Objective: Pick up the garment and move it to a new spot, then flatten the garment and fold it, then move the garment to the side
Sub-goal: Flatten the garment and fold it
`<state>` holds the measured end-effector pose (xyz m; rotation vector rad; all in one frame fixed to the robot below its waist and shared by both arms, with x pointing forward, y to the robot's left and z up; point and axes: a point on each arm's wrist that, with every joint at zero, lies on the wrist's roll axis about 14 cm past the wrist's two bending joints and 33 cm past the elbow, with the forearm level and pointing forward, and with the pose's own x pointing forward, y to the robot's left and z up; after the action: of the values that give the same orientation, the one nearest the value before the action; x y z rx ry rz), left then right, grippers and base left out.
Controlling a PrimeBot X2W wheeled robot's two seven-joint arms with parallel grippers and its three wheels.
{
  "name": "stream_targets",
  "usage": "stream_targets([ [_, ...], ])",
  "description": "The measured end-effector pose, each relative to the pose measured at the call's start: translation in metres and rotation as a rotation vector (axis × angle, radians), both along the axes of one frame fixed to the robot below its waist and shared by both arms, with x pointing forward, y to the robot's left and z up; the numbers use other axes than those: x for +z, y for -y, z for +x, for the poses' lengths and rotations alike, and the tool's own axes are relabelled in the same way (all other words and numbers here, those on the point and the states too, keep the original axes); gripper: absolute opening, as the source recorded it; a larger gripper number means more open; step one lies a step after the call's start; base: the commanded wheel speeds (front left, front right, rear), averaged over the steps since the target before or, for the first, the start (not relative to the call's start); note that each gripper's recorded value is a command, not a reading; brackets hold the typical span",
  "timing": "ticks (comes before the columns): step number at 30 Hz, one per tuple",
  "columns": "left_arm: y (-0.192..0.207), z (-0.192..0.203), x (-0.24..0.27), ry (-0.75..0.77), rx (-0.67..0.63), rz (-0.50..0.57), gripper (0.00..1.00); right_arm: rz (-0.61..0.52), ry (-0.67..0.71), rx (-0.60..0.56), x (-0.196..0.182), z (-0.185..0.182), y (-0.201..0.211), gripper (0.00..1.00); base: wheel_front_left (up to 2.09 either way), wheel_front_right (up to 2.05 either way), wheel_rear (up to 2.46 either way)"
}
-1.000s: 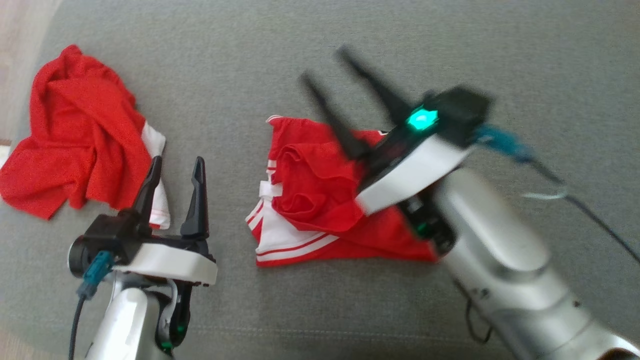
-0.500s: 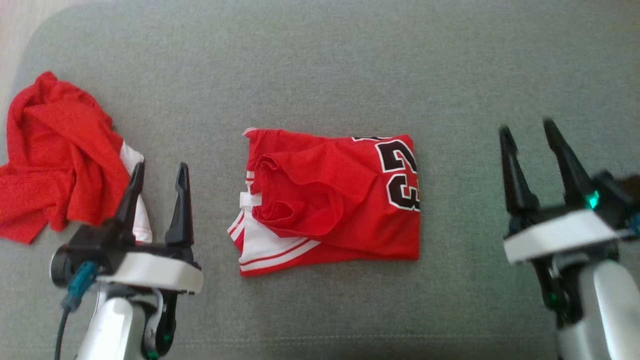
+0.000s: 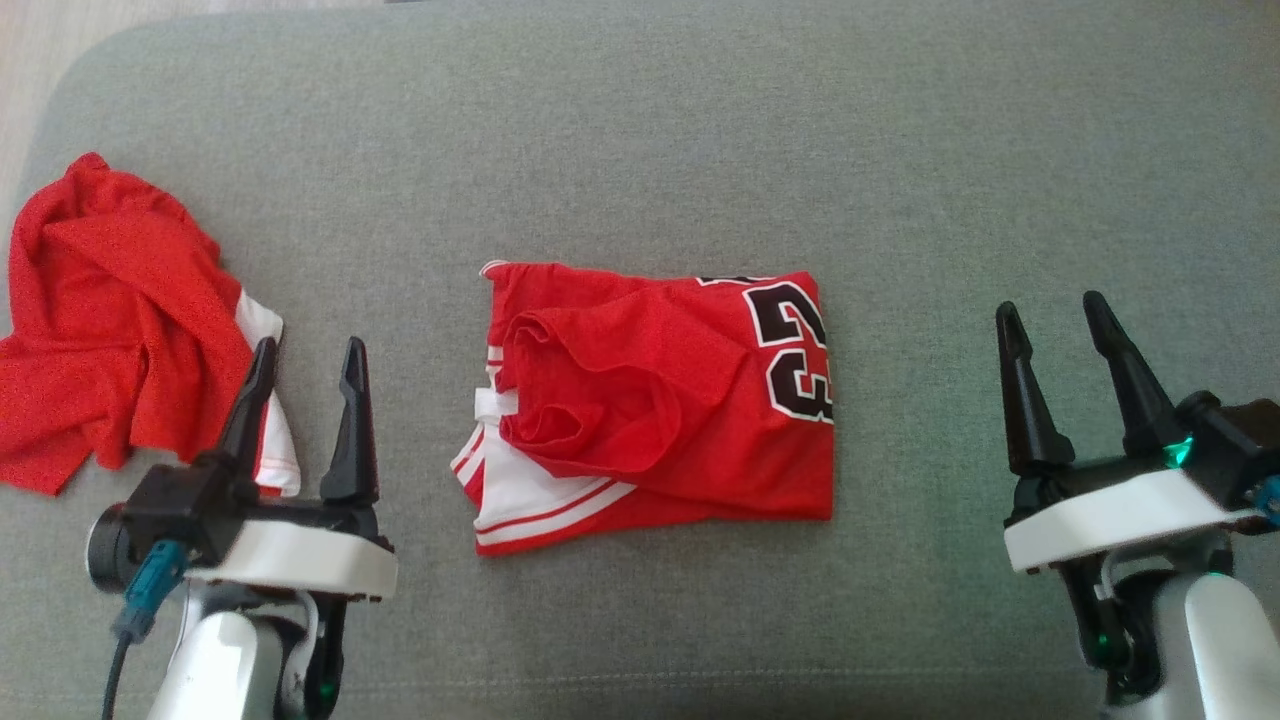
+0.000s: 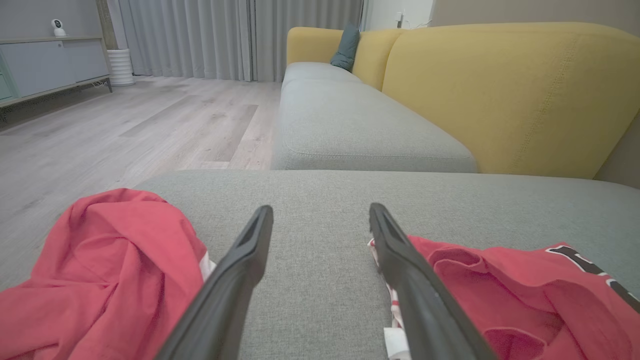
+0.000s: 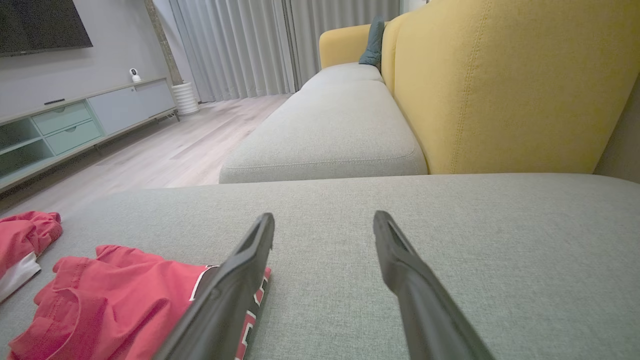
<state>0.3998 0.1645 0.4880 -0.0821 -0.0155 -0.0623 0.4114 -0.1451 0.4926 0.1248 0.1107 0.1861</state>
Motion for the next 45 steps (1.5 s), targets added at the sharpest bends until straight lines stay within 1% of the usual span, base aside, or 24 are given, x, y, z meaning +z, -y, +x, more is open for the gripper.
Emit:
stream_targets([
  [13,-0.002,0.001,-0.002,-0.008,0.003,0.007,1.00,-0.007,-0.010,0.003,-0.004,0.001,-0.001,1.00,0.00,0.00,0.00],
  [14,-0.002,0.001,-0.003,-0.009,0.002,0.008,1.00,-0.007,-0.013,0.004,-0.005,0.002,-0.001,0.84,0.00,0.00,0.00],
  [15,-0.002,0.001,-0.003,-0.010,0.002,0.009,1.00,-0.008,-0.024,0.007,-0.007,0.002,-0.002,0.16,0.00,0.00,0.00],
  [16,-0.002,0.001,-0.003,-0.011,0.002,0.010,1.00,-0.009,-0.033,0.010,-0.010,0.001,-0.003,0.00,0.00,0.00,0.00],
  [17,-0.002,0.001,-0.003,-0.011,0.002,0.010,1.00,-0.009,-0.033,0.010,-0.010,0.001,-0.003,0.00,0.00,0.00,0.00],
  [20,-0.003,0.001,-0.004,-0.014,0.004,0.011,1.00,-0.004,-0.087,0.072,-0.024,-0.003,-0.024,0.00,0.00,0.00,0.00],
  [21,-0.003,0.001,-0.004,-0.014,0.004,0.011,1.00,-0.004,-0.087,0.072,-0.024,-0.003,-0.024,0.00,0.00,0.00,0.00],
  [27,-0.004,0.000,-0.007,-0.023,0.006,0.013,1.00,0.043,-0.213,0.287,-0.055,-0.026,-0.095,0.00,0.00,0.00,0.00],
  [31,-0.003,0.002,-0.008,-0.024,0.005,0.014,1.00,0.059,-0.254,0.388,-0.065,-0.030,-0.128,0.00,0.00,0.00,0.00],
  [38,-0.010,0.002,-0.009,-0.025,0.028,0.009,1.00,0.042,-0.315,0.455,-0.087,-0.024,-0.148,0.00,0.00,0.00,0.00],
  [45,-0.016,-0.001,-0.013,-0.040,0.050,0.008,1.00,0.026,-0.344,0.483,-0.101,-0.017,-0.156,0.00,0.00,0.00,0.00],
])
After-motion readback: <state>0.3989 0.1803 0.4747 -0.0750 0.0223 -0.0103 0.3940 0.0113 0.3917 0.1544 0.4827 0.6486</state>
